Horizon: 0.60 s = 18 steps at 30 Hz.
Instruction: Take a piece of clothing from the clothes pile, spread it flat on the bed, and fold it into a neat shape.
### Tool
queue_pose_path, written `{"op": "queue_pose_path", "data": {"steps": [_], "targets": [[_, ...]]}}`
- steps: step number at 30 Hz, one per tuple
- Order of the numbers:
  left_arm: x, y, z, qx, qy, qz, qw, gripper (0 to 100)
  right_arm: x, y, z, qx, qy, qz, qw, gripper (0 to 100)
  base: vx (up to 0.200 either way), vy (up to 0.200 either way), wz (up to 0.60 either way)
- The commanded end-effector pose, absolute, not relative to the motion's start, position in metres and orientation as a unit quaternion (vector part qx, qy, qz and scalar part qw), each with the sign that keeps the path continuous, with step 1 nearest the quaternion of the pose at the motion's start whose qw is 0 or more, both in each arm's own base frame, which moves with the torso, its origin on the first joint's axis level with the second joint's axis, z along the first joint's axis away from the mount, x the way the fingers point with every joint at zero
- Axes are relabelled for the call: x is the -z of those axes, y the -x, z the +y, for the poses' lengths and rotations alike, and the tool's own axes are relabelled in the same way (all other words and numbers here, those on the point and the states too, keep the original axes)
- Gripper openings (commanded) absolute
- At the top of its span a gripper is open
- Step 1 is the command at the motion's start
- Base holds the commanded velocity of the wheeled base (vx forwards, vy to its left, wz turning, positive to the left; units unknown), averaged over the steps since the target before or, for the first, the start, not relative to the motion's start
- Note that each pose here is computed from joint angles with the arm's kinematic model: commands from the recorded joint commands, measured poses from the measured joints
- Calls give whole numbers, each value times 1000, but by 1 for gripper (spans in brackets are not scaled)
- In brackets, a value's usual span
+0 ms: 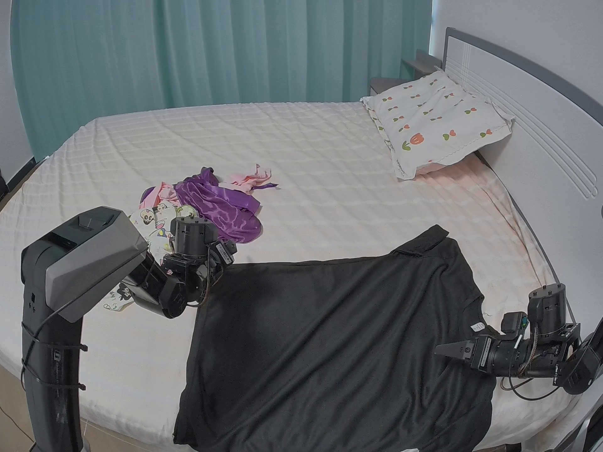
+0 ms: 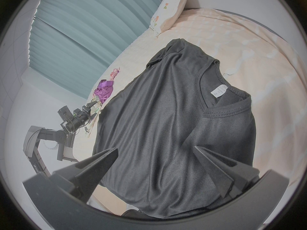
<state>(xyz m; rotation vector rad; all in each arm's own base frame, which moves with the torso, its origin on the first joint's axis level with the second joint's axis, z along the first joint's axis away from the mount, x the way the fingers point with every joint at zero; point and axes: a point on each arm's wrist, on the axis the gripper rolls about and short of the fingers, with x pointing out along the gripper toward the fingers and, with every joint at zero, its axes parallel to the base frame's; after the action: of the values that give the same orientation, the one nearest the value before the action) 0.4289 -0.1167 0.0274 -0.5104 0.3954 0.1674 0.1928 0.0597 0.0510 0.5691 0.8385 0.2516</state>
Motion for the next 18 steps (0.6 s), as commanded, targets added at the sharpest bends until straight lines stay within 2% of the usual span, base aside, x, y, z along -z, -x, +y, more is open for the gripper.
{"op": "queue_pose_path", "data": {"steps": [1,18], "targets": [[-32,-422,-114,-75,228,201,950,100,-51,-193,60,-120,-271,401,867,100,0,0,0],[-3,-431,-118,-65,196,228,952,100,-51,-193,59,-118,-273,399,868,100,0,0,0]]}}
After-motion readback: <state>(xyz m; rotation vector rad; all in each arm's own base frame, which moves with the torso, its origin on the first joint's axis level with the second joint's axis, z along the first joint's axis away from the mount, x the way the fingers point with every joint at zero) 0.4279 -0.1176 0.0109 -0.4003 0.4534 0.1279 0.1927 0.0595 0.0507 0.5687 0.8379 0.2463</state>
